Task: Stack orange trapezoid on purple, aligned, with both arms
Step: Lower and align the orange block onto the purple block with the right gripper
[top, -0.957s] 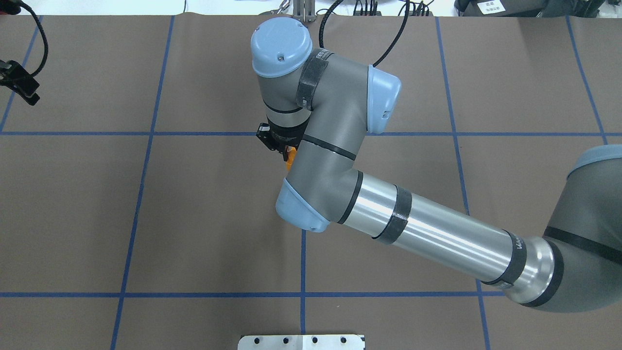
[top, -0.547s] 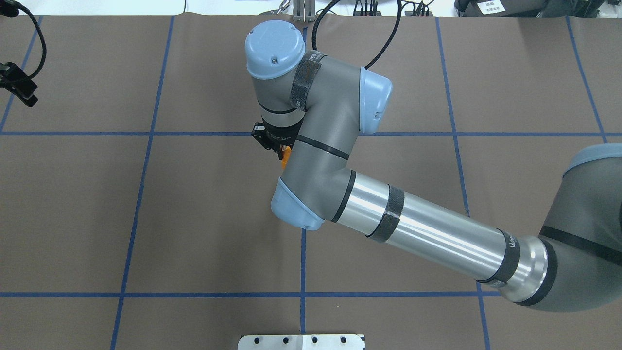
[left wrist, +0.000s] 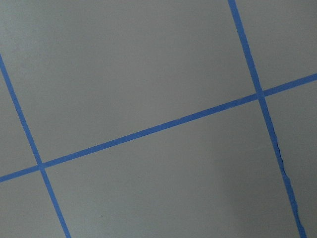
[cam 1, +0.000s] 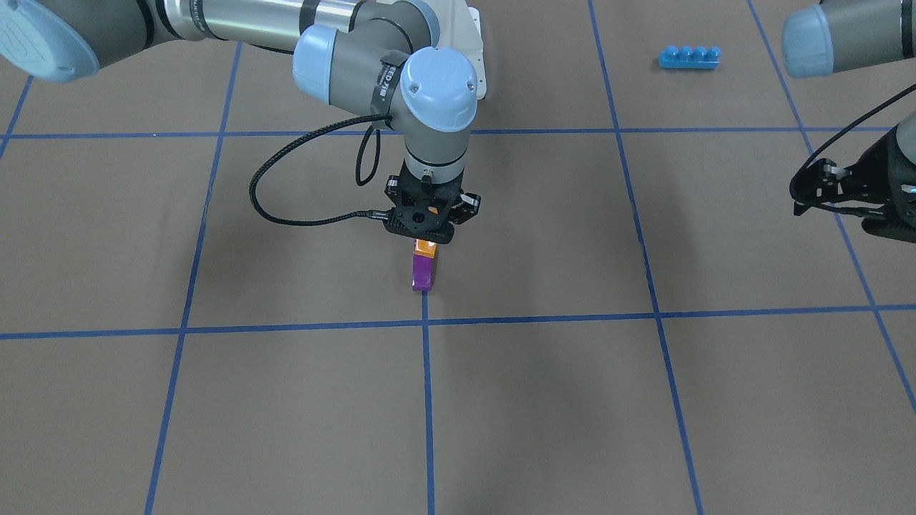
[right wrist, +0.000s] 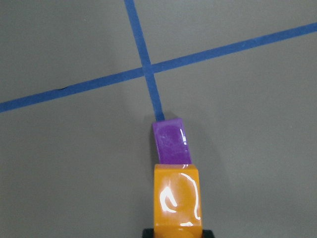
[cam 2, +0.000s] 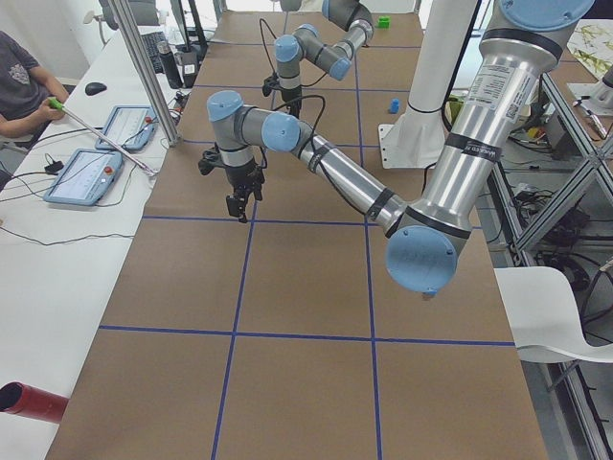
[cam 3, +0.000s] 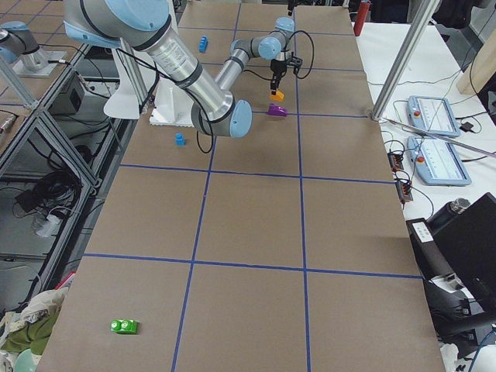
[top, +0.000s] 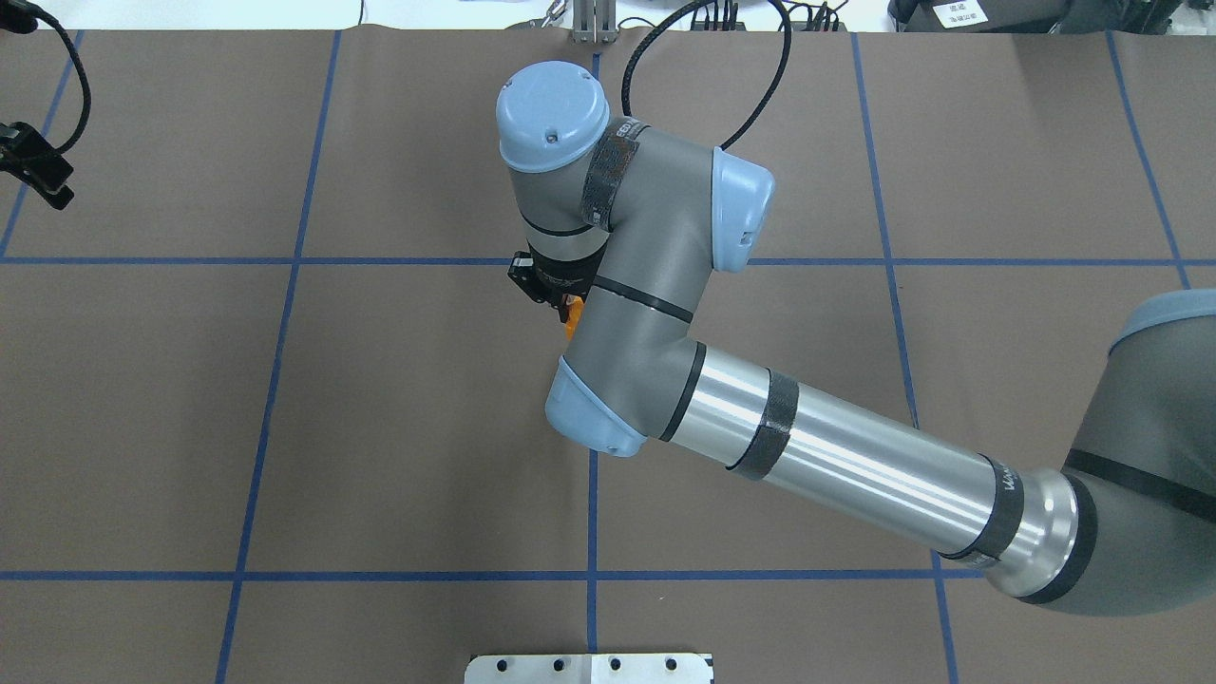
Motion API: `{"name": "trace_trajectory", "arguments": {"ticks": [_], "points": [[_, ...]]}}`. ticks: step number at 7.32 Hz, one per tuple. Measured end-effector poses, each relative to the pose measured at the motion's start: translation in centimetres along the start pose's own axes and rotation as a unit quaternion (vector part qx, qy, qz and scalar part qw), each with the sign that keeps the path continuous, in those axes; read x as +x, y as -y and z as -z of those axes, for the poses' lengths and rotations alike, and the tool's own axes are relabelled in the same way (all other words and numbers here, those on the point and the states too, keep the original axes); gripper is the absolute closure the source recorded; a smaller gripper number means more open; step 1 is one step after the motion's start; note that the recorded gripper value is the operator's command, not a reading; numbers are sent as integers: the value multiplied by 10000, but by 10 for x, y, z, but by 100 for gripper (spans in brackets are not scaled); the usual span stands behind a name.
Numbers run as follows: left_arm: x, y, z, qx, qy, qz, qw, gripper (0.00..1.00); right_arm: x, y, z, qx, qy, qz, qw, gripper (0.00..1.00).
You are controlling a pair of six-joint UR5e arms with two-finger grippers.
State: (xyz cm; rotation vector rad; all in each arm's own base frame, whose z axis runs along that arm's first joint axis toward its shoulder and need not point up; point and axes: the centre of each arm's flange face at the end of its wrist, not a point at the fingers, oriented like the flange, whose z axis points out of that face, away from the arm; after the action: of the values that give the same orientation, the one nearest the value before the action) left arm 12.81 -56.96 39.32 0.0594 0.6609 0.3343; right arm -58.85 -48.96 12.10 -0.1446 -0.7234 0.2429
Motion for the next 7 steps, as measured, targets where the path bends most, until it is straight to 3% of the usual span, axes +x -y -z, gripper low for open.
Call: {"name": "trace_trajectory", "arguments": {"ticks": [7], "points": [[0, 0, 0, -1, 2, -1, 10000, 0, 9, -3, -21, 0, -135, 74, 9999, 100]]}}
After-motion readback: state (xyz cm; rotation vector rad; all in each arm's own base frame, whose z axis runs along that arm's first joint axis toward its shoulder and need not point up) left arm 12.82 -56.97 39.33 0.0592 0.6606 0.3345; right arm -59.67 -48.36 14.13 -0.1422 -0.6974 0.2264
